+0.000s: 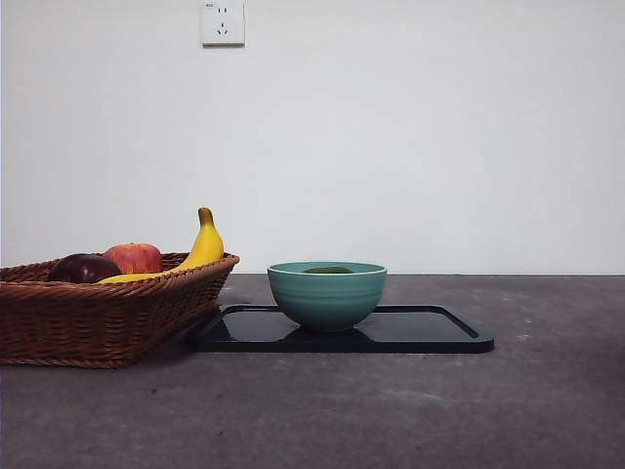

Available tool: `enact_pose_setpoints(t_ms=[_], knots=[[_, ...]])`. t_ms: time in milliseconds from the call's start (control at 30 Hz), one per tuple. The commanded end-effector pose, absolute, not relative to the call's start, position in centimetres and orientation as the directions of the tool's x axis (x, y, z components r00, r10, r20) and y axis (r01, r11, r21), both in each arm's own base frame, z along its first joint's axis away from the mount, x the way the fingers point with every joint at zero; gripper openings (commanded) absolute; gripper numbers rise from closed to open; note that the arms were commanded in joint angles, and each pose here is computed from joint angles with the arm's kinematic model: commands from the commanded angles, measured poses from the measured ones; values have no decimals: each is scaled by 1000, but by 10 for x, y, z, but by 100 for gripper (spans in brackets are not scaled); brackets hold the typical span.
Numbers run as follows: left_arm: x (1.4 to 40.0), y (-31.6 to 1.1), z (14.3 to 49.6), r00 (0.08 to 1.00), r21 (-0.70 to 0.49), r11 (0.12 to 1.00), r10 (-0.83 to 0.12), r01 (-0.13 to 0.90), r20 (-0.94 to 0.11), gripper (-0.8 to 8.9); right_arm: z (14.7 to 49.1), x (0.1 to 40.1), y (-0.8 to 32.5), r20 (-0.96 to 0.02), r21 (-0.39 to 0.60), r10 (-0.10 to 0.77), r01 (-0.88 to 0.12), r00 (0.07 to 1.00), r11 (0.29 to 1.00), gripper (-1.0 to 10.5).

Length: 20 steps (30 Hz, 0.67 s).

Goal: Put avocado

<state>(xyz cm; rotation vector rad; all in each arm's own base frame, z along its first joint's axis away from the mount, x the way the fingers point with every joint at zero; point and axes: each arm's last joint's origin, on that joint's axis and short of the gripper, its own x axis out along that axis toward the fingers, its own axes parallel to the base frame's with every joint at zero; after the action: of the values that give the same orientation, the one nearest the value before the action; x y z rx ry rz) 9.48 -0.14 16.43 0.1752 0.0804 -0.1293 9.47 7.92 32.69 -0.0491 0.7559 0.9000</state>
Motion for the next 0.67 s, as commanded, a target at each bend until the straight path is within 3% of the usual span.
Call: enact_pose_setpoints(t_ms=[33,200,667], knots=[[96,-1,158,987,138,982,-114,130,-113,8,328,95,81,-608,270,698,-728,378,630,8],[96,-1,150,979,97,986,-115,133,-171,9,328,95,81,-609,270,698,-729,378,630,8],[96,-1,150,979,74,989,-115,130,-170,8,328,95,81,-608,269,698,-728,378,630,8]])
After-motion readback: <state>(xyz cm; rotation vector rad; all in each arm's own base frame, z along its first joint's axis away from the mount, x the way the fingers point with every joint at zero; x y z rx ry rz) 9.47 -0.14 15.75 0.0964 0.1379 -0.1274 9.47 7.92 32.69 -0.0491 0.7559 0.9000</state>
